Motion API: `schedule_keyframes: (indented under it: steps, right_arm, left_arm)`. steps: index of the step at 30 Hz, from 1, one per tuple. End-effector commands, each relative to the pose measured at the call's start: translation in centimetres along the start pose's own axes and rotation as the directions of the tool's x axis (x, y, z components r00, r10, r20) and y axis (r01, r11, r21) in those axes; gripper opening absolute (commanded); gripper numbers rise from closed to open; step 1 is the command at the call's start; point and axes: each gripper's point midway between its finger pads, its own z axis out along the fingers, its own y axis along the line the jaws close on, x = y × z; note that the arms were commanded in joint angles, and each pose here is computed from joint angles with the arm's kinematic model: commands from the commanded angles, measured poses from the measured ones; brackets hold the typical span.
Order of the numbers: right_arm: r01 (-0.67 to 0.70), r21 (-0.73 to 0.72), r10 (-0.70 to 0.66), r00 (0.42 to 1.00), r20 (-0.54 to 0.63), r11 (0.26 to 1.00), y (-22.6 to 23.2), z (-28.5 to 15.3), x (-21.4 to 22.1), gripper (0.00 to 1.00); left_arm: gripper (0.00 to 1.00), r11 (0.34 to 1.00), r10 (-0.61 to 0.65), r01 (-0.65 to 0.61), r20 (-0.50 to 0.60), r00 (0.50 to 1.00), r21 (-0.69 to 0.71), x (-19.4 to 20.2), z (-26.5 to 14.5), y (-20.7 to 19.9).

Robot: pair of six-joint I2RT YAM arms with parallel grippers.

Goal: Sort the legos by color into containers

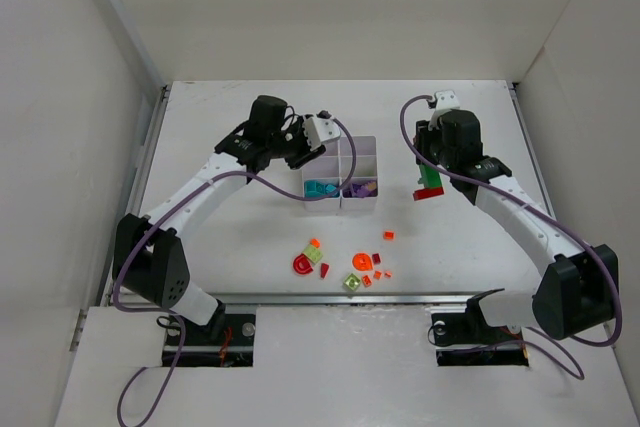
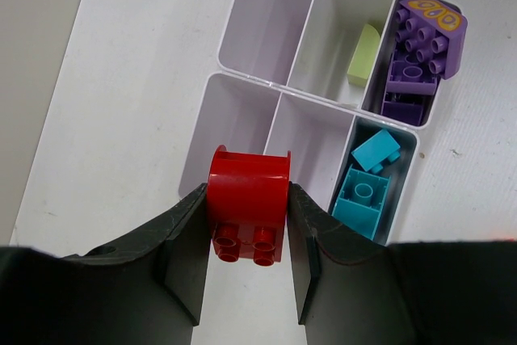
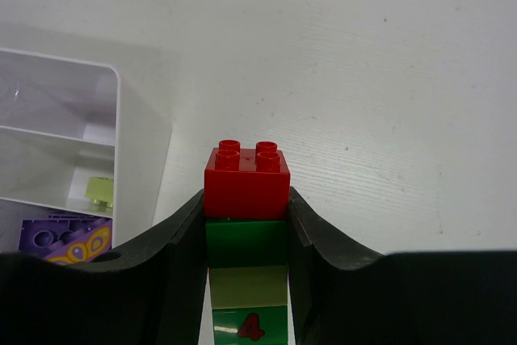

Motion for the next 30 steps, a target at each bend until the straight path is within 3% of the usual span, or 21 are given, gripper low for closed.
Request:
schedule_keyframes:
  steps: [1, 18, 30]
  right_arm:
    - [-0.019, -0.004, 0.020, 0.998, 0.054, 1.000, -0.1, -0.8, -1.5, 0.00]
    - [-0.018, -0.022, 0.019, 0.999, 0.044, 1.000, 0.3, -0.4, -1.4, 0.00]
    - [-0.017, -0.031, 0.019, 0.999, 0.043, 0.999, 0.5, -0.4, -1.4, 0.00]
  left_arm:
    - [0.00, 1.000, 0.020, -0.020, 0.035, 0.999, -0.017, -1.1, -0.5, 0.2]
    - [0.00, 1.000, 0.016, -0.016, 0.029, 0.999, -0.012, -0.7, -0.4, -0.1]
    - [0.00, 0.995, 0.094, -0.093, 0.032, 0.995, -0.018, -0.4, 0.5, 0.5]
